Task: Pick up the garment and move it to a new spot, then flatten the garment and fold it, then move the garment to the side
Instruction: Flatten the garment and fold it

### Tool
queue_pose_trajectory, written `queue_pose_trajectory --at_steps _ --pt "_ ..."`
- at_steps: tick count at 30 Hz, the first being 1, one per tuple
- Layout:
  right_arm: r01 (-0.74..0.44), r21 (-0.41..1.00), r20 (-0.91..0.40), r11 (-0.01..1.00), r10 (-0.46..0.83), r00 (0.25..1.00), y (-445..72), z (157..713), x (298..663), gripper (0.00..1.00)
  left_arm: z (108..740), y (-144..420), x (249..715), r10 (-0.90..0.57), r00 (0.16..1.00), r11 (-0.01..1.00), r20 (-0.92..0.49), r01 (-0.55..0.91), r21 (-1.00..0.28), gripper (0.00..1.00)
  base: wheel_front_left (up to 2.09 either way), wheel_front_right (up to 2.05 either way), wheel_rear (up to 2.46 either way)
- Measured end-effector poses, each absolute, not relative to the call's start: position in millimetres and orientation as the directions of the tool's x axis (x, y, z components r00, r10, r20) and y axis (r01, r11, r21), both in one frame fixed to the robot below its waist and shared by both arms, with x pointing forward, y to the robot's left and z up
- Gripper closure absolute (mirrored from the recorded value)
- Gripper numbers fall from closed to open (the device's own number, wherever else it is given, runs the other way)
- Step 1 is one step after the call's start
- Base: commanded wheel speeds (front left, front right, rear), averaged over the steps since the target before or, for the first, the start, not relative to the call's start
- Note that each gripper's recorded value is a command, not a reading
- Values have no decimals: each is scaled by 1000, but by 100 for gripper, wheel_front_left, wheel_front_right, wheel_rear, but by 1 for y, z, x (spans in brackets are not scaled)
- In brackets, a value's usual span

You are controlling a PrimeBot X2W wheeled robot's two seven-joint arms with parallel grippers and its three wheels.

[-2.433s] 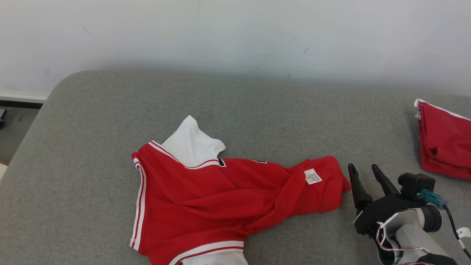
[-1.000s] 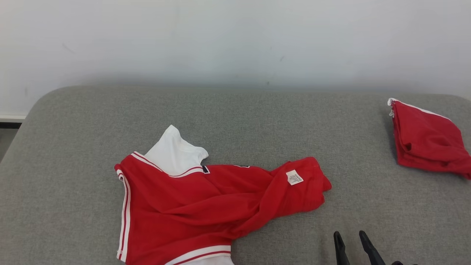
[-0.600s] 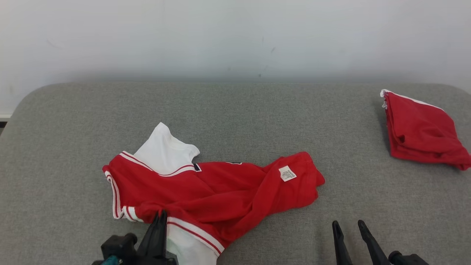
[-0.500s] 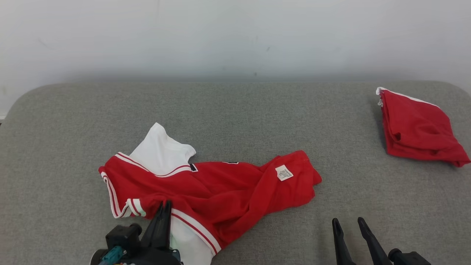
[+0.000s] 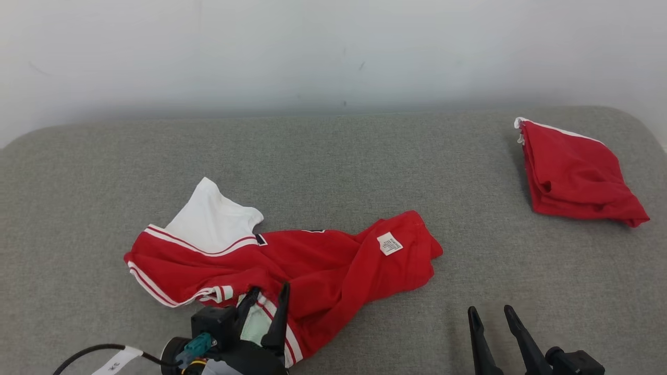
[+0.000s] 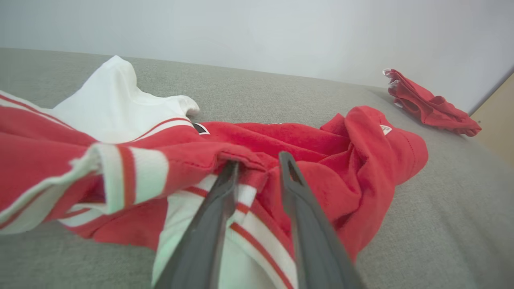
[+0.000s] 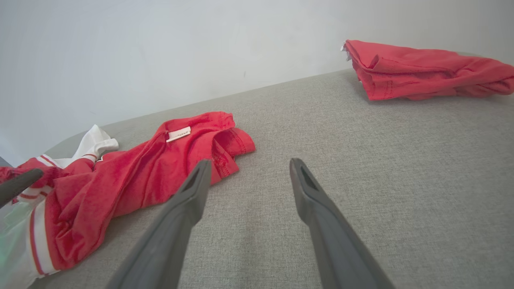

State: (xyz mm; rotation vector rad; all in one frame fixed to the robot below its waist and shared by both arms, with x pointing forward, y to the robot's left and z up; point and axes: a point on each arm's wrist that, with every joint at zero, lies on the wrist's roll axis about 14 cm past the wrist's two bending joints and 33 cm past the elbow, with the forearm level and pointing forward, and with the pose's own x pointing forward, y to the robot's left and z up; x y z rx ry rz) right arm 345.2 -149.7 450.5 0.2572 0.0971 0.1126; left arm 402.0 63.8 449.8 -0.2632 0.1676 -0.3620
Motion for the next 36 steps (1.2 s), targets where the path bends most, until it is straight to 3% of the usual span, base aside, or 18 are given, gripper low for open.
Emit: queue_pose_trajectory --at_steps 17,31,32,33,34,36 --pt "-165 266 -101 950 198 975 -126 444 342 0 428 124 351 -159 972 938 -170 95 -334 0 0 0 0" --pt "-116 264 -113 958 150 982 -141 441 333 0 408 127 368 -198 950 958 -243 135 -253 0 0 0 0" --pt "-110 264 -115 958 144 983 -143 440 332 0 409 126 371 -201 950 957 -240 138 -256 24 0 0 0" --pt "-105 263 -117 959 140 983 -144 440 332 0 409 125 373 -208 948 955 -240 145 -257 56 0 0 0" --pt "-102 264 -120 959 138 983 -145 439 332 0 408 123 375 -214 946 955 -243 150 -255 100 0 0 0" --pt "-100 264 -124 959 137 983 -145 438 331 0 408 121 377 -217 945 954 -246 151 -259 100 0 0 0"
